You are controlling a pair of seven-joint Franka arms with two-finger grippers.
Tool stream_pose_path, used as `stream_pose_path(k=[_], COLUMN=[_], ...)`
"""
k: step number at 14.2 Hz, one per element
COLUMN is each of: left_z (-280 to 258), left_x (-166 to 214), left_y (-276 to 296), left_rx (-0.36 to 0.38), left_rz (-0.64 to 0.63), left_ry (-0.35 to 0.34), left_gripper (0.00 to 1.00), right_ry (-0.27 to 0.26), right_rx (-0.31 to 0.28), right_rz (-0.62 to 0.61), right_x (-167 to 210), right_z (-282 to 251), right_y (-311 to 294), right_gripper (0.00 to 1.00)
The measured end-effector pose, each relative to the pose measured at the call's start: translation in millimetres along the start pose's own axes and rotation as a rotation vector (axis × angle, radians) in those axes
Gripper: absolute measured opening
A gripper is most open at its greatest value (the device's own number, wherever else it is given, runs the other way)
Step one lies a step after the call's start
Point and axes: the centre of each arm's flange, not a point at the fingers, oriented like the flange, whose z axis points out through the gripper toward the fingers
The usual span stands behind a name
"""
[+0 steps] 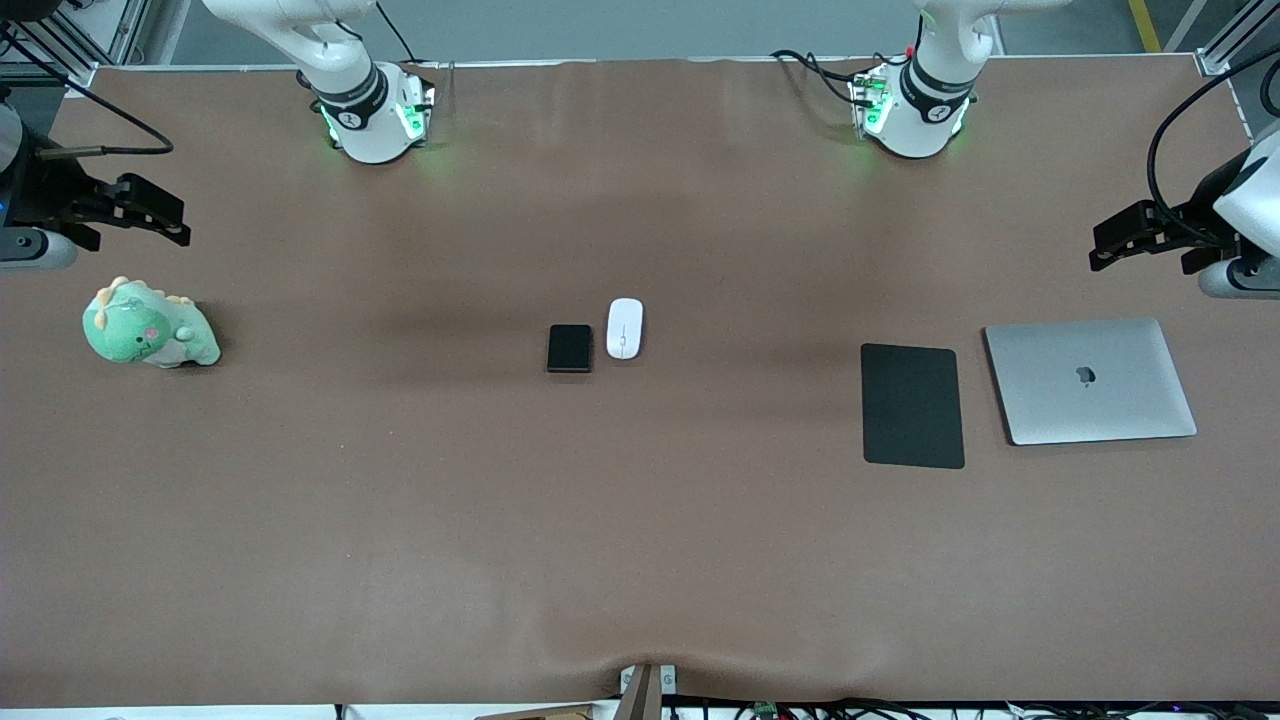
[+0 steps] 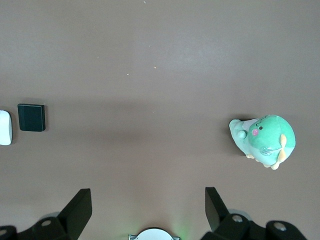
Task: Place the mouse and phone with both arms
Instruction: 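Reach the left gripper over the white mouse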
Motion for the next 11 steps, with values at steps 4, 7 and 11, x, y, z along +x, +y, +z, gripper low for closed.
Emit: stream_pose_path(k=[4, 7, 11], left_z=[0.1, 1.0, 13.5], left_x=[-0.1, 0.5, 4.1], left_y=[1.1, 12.8, 77.3], left_rx=[0.000, 0.001, 0.009], left_rz=[0.004, 0.025, 0.031], left_ry=[-0.001, -0.003, -0.025], left_gripper=[1.00, 1.00, 1.00], right_ry=[-0.002, -0.002, -0.002], right_rx=[0.000, 0.000, 0.000], right_rz=[0.000, 0.000, 0.001], right_x=[-0.2, -0.2, -0.3], right_z=[0.2, 0.2, 0.2], right_y=[0.0, 0.1, 0.4], right_gripper=[1.00, 1.00, 1.00])
